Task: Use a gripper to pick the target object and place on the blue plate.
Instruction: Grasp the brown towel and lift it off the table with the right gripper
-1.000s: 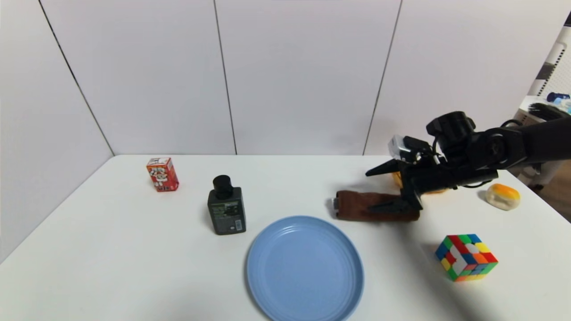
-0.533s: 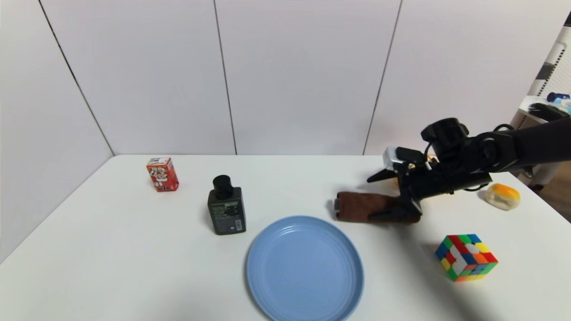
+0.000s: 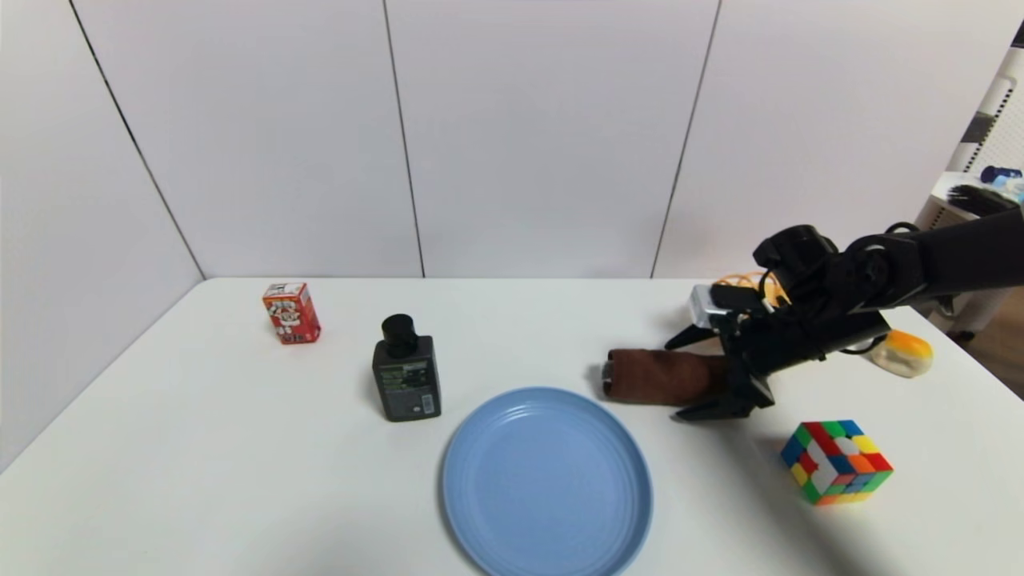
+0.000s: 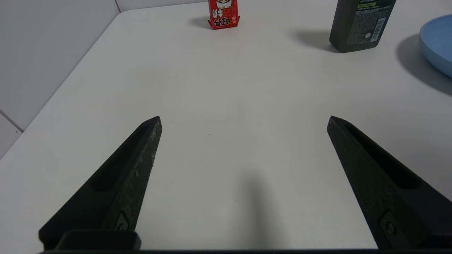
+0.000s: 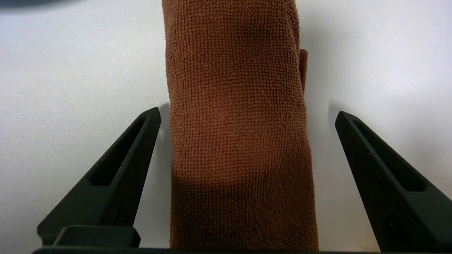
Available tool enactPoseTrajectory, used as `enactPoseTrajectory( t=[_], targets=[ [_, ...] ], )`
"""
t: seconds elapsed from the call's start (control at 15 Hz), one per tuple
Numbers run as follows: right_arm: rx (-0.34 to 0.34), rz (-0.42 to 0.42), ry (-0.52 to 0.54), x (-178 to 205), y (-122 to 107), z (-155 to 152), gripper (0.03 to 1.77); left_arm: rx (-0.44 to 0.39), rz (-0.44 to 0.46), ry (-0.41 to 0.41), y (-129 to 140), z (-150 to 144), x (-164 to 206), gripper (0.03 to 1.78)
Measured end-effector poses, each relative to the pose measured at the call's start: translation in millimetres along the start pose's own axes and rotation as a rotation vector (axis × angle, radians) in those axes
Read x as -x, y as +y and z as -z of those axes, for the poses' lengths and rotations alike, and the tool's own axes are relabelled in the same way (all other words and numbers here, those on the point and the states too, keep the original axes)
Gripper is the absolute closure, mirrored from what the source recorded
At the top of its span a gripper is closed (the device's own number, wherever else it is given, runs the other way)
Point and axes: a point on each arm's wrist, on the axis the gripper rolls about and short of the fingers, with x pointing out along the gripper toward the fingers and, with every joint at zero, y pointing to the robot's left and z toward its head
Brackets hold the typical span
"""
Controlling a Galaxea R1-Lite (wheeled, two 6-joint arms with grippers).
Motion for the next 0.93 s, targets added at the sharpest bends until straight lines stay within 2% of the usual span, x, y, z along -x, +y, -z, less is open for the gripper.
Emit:
enactPoseTrajectory(
  t=[0.4, 0.6, 0.87, 0.93],
  targets=[
    [-0.001, 0.002, 0.004, -1.2, -1.8, 0.6, 0.10, 0.000, 0.000, 0.000, 0.0, 0.0, 0.0, 0.12],
    [-0.001, 0.005, 0.004, -1.5, -3.4, 0.3, 0.61, 0.000, 0.000, 0.000, 0.0, 0.0, 0.0, 0.12],
    [0.000, 0.005, 0.002, -1.8, -3.8, 0.4, 1.04, 0.000, 0.000, 0.000, 0.0, 0.0, 0.0, 0.12],
    [0.000, 0.005, 0.000, -1.3, -3.7, 0.0, 1.38, 0.000, 0.000, 0.000, 0.0, 0.0, 0.0, 0.12]
  ],
)
